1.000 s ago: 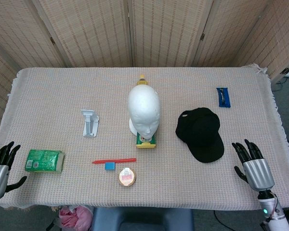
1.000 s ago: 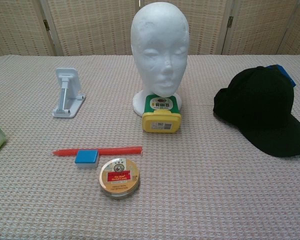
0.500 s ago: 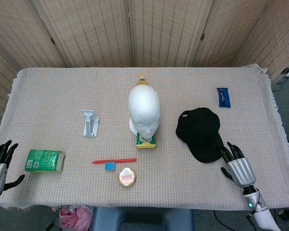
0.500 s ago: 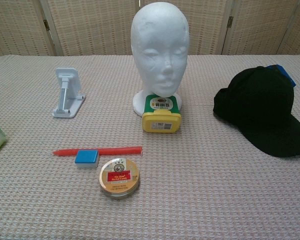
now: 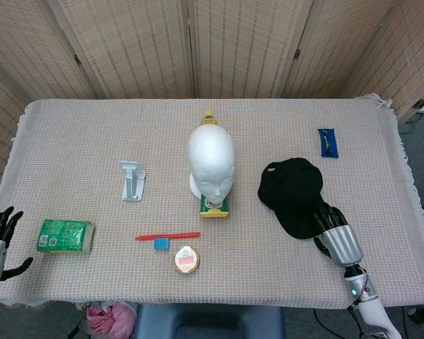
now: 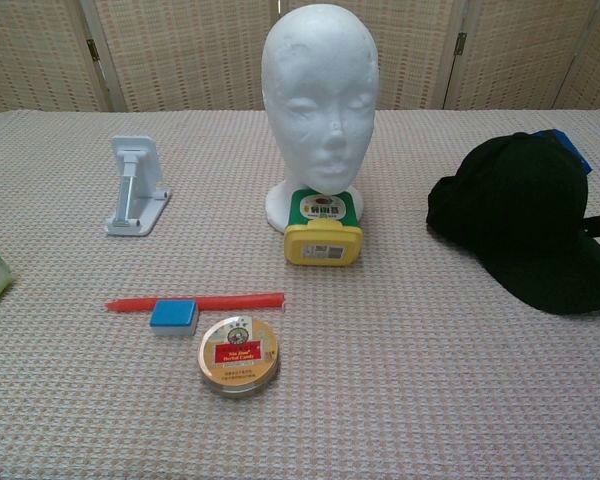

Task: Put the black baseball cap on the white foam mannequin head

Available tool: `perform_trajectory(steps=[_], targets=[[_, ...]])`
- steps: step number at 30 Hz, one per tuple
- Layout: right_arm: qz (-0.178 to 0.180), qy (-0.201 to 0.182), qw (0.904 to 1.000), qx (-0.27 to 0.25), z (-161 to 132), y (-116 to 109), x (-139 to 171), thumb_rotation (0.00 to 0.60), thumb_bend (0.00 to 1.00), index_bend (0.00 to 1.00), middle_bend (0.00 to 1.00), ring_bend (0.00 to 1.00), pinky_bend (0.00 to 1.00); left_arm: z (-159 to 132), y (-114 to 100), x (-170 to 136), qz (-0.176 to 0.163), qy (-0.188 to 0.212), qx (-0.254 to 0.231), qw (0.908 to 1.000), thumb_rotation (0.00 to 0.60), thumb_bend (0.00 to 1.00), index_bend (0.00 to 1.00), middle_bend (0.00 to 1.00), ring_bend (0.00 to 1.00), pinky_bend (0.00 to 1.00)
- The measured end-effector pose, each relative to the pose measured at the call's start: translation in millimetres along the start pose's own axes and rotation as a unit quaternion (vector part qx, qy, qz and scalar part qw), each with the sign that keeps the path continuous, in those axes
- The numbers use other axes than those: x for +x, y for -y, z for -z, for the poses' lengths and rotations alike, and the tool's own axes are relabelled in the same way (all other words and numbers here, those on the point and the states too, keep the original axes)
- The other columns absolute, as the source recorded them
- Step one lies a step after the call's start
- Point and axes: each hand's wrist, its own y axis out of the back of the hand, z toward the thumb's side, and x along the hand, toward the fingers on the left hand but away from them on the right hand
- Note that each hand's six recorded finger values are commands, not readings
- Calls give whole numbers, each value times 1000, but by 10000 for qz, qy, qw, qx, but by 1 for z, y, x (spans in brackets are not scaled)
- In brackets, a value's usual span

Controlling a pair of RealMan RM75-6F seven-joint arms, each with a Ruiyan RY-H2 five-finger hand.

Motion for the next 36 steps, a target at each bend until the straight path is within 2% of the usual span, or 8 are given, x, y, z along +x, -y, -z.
perform_trajectory(steps=[11, 25, 31, 36], targets=[[17, 64, 10000, -25, -2, 2, -2, 600, 245, 150, 219, 96, 200, 7, -4, -1, -22, -77, 24, 10000, 600, 220, 49, 0, 0, 154], [-58, 142, 9999, -43, -8, 10, -15, 600, 269, 210, 269, 143, 234, 13, -6, 3, 6, -148, 74, 9999, 600, 220, 49, 0, 0, 154], [94, 185, 9998, -40, -11, 7, -21, 600, 307, 335, 372, 250, 345, 16, -9, 3, -31, -161, 68, 9998, 600, 220, 50, 0, 0, 154], [167, 240, 9996, -22, -12, 5, -29, 600, 352, 481, 487, 400, 525, 18, -12, 2, -69, -181, 56, 9998, 600, 220, 49, 0, 0, 154]])
